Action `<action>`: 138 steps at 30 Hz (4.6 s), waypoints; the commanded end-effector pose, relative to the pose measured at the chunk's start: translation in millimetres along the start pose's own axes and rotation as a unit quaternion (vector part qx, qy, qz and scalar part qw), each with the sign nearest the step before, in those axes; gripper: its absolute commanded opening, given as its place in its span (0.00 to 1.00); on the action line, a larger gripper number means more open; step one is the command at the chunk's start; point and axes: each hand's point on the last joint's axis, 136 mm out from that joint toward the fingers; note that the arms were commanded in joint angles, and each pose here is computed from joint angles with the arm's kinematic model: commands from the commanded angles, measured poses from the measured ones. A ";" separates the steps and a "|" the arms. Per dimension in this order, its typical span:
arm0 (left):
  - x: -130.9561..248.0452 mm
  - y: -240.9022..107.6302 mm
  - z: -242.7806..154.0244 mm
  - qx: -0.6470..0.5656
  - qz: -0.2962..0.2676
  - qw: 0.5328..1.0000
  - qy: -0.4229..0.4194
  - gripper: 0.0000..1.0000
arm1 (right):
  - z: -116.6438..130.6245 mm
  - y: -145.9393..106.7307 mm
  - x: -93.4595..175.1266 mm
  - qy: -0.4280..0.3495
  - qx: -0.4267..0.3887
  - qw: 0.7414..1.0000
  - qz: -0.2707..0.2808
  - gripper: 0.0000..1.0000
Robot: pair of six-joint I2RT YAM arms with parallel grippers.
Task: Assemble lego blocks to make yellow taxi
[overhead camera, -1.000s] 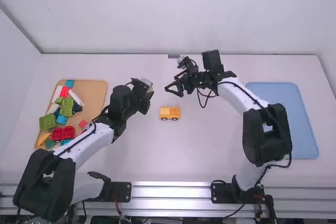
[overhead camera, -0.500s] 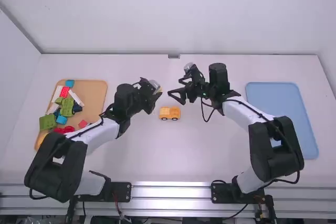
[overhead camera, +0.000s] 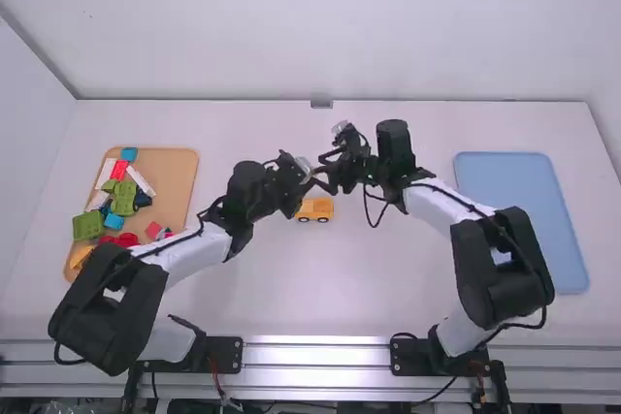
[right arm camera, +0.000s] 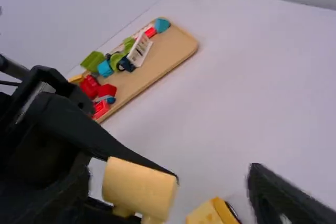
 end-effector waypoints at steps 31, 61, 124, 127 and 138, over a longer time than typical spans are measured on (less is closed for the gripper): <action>-2.6 23.9 -4.5 0.010 -0.038 0.999 -0.017 0.02 | 21.0 3.4 -17.0 0.029 0.007 1.000 0.000 0.57; 0.1 -23.2 -2.2 -0.009 0.054 0.998 -0.020 0.99 | -79.7 -15.4 20.7 -0.272 -0.023 0.957 0.102 0.10; 9.1 -22.4 53.9 -0.028 0.056 0.993 0.099 0.99 | -100.6 -179.9 66.7 -0.438 -0.808 0.376 0.118 0.00; 9.2 -22.5 54.1 -0.028 0.056 0.993 0.100 0.97 | -108.7 -176.7 66.3 -0.439 -0.821 0.354 0.087 0.00; 9.2 -23.8 53.4 -0.028 0.058 0.993 0.099 0.99 | -109.4 -178.7 69.0 -0.448 -0.817 0.352 0.087 0.02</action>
Point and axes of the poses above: each hand's point on the last joint's axis, 136 mm out from that joint toward the fingers, its own x axis back along the fingers, its own z axis along the line the jaws close on, y = z × x, and after that the axes turned 6 degrees about x, right-handed
